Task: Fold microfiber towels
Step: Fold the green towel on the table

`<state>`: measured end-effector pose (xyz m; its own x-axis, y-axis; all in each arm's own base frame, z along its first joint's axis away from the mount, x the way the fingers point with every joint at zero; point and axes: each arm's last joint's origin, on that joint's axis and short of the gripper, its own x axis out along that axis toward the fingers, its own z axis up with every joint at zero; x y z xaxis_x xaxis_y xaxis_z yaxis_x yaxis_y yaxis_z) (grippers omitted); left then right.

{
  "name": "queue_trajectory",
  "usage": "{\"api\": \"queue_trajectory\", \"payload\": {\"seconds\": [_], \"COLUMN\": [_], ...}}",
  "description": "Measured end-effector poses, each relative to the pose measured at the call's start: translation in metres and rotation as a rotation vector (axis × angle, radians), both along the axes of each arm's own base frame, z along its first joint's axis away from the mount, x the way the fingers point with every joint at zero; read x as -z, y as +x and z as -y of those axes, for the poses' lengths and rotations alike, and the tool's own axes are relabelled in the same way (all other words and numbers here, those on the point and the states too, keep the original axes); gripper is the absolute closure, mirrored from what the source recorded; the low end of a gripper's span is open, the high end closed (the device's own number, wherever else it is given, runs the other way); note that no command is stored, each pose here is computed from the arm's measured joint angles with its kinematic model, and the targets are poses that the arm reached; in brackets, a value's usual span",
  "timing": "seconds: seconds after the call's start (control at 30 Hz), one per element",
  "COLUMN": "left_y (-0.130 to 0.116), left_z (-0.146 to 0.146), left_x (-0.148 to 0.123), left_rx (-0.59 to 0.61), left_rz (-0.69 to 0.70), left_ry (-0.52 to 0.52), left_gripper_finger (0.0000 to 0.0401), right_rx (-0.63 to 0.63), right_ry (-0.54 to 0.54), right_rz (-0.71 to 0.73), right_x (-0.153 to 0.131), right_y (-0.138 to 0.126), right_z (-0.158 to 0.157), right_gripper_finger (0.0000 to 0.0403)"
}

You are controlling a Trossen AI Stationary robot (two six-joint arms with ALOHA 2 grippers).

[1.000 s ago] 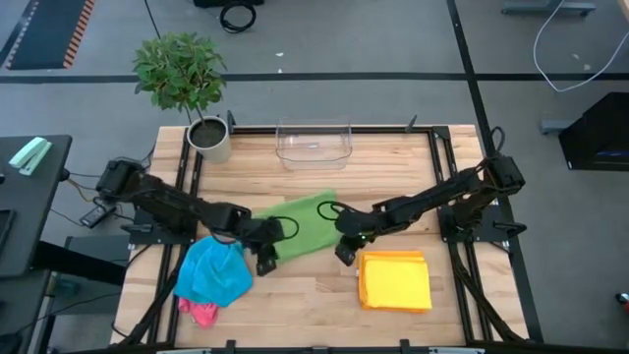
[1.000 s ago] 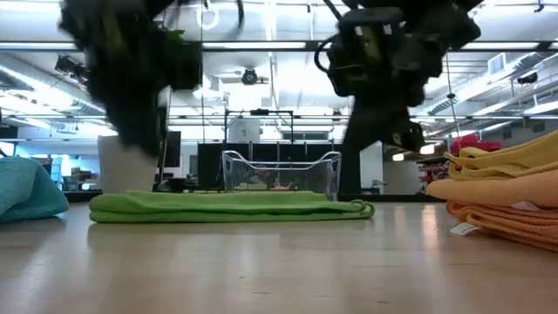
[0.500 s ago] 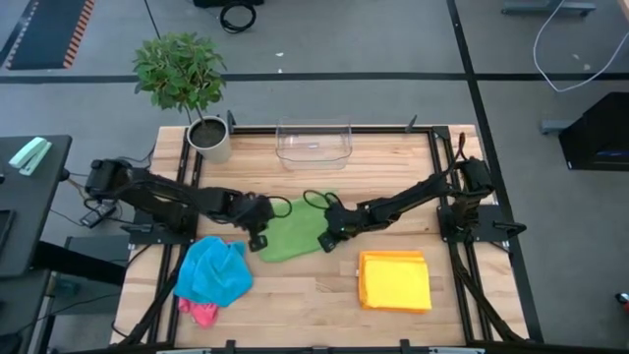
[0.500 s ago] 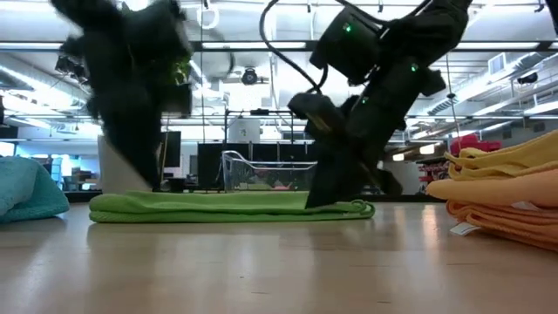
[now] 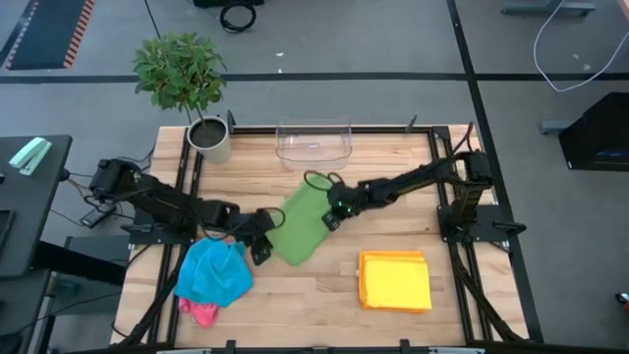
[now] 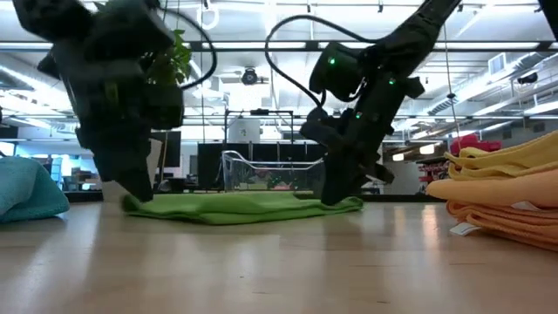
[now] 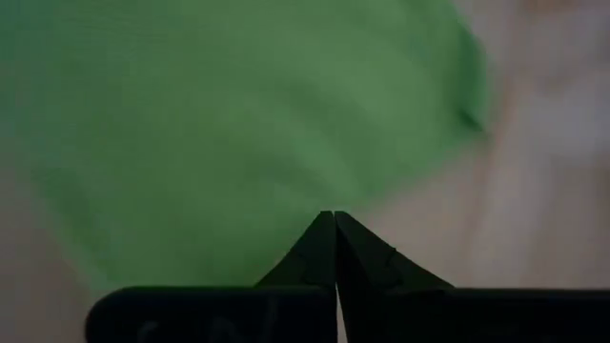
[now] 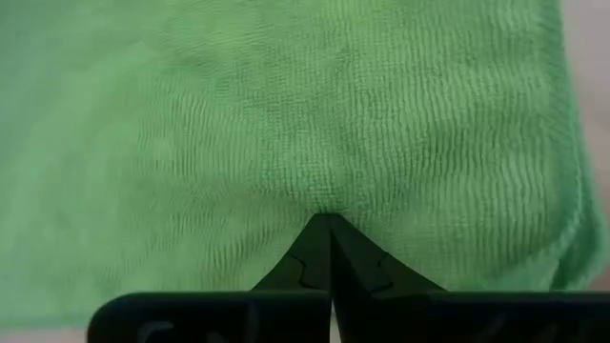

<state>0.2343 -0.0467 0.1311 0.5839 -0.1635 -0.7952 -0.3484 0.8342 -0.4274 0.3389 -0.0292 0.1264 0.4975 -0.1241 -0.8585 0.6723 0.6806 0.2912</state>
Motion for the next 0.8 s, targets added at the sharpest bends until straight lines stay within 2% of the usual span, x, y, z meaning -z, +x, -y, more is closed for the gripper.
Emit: {"api": "queue_trajectory", "payload": {"seconds": [0.13, 0.2, 0.3, 0.4, 0.5, 0.63, 0.8], "left_y": [0.019, 0.029, 0.039, 0.039, 0.036, 0.017, -0.001], "left_z": [0.025, 0.031, 0.028, 0.015, 0.0, -0.021, -0.038], "left_x": [-0.02, -0.038, -0.07, -0.081, -0.071, -0.032, -0.004], "left_rx": [0.097, 0.162, 0.243, 0.288, 0.362, 0.393, 0.375], "left_rz": [0.068, 0.128, 0.161, 0.063, 0.033, -0.051, -0.088], "left_ry": [-0.047, -0.022, 0.112, 0.321, 0.355, 0.304, 0.26], "left_gripper_finger": [0.039, 0.0383, 0.0385, 0.0395, 0.0393, 0.0396, 0.0396], "right_rx": [-0.018, -0.047, -0.076, -0.065, -0.051, -0.013, -0.015], "right_ry": [0.02, 0.036, 0.049, 0.03, 0.054, 0.083, 0.072], "right_rz": [-0.027, -0.005, 0.035, 0.196, 0.288, 0.274, 0.232], "right_x": [-0.032, -0.054, -0.071, -0.077, -0.051, -0.018, 0.005], "right_y": [-0.006, -0.007, -0.006, 0.01, 0.029, 0.05, 0.072], "right_z": [0.013, 0.008, -0.017, -0.055, -0.089, -0.116, -0.135], "right_gripper_finger": [0.0401, 0.0401, 0.0401, 0.0401, 0.0401, 0.0401, 0.0401]}}
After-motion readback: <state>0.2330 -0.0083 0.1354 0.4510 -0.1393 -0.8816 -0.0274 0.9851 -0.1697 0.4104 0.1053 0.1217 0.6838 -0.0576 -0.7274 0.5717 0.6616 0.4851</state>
